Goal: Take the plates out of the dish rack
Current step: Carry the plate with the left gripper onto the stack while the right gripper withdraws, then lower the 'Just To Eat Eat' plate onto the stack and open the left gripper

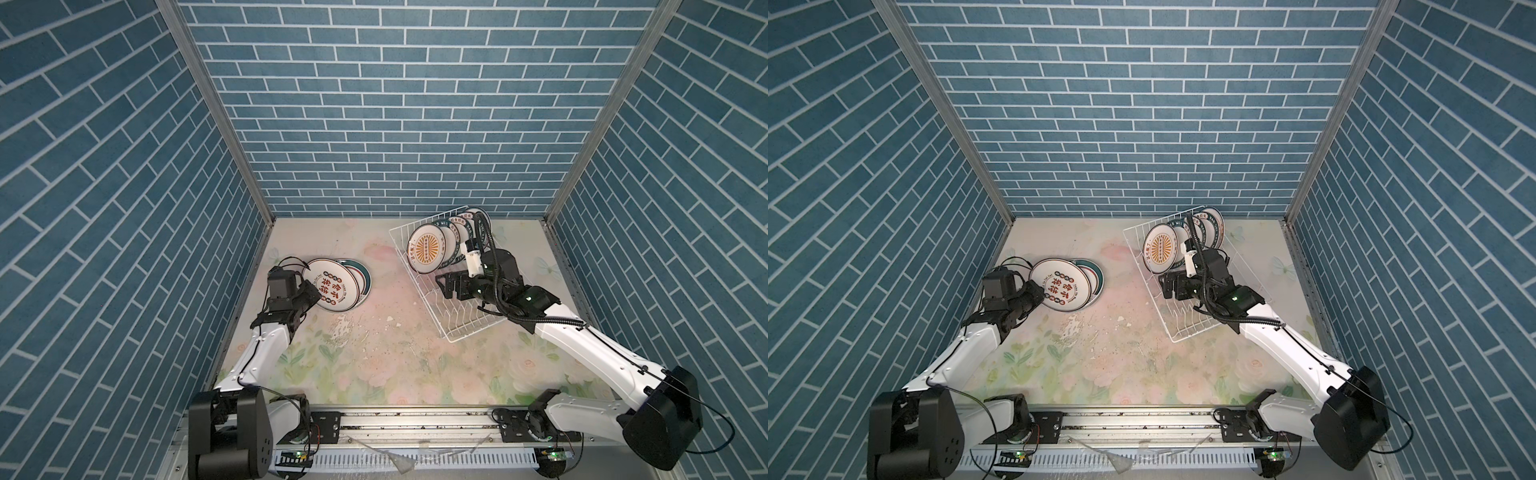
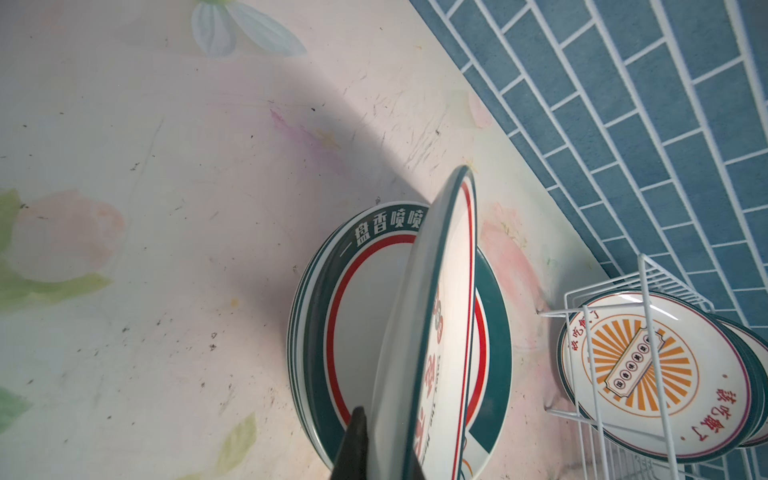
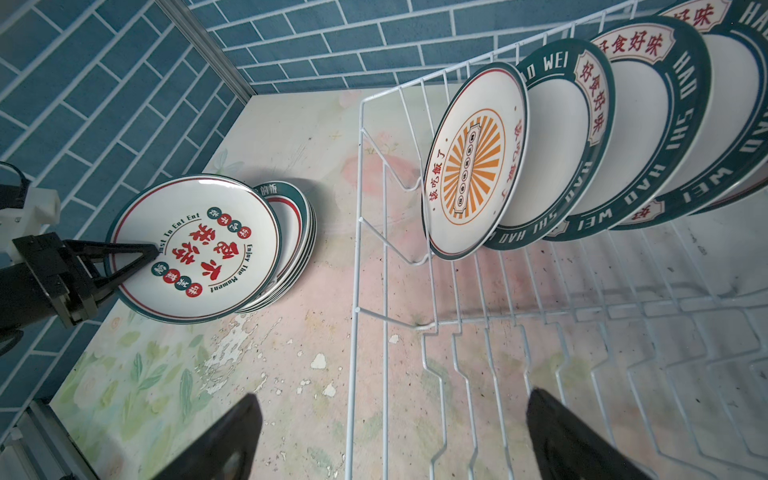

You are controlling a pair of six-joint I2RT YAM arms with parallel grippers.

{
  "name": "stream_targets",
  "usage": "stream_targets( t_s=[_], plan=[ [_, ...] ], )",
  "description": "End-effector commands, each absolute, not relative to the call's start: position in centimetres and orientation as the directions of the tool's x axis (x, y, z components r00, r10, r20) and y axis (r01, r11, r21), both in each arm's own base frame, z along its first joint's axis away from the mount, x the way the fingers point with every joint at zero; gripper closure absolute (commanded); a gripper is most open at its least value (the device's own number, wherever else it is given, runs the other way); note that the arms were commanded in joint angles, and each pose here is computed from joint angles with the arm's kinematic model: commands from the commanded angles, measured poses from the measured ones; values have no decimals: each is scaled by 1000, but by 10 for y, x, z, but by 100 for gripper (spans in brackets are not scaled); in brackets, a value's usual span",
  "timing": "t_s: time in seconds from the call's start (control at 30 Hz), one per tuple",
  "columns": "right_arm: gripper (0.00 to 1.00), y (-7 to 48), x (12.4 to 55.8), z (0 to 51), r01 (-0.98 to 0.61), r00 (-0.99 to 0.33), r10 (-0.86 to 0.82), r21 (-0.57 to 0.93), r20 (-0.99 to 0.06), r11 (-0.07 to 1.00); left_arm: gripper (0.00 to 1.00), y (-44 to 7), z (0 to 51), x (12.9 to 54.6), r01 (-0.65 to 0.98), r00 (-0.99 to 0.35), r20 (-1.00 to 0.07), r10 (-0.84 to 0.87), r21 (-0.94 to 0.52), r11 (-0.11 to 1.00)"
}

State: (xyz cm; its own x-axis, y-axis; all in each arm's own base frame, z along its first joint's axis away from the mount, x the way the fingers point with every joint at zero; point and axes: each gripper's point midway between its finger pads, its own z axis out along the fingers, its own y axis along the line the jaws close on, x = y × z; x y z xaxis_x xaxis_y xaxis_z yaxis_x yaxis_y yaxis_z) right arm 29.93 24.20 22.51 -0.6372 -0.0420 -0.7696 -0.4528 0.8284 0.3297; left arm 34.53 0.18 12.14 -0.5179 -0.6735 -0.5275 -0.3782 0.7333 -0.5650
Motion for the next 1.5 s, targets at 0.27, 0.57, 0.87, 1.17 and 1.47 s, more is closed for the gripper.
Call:
stream_targets(
  t_s=[0.27,0.57,0.87,1.17,1.47],
  plan=[
    [1,249,287,217,-521,-638,-99,334,-764,785,92,5,131,357,-370,-502,-523,-689,-591,717],
    [1,250,287,214,-527,-638,-107,331,-763,783,84,8,125,356,-393,-507,-516,-690,-574,718],
    [1,249,284,211,-530,-641,-111,334,-759,779,77,8,118,358,-406,-521,-505,-688,-563,720],
    [1,251,285,207,-533,-646,-117,336,-755,777,64,7,112,360,-412,-538,-488,-687,-559,719],
    [1,251,284,207,-534,-646,-119,335,-754,776,59,5,96,358,-441,-573,-442,-690,-544,714]
  ],
)
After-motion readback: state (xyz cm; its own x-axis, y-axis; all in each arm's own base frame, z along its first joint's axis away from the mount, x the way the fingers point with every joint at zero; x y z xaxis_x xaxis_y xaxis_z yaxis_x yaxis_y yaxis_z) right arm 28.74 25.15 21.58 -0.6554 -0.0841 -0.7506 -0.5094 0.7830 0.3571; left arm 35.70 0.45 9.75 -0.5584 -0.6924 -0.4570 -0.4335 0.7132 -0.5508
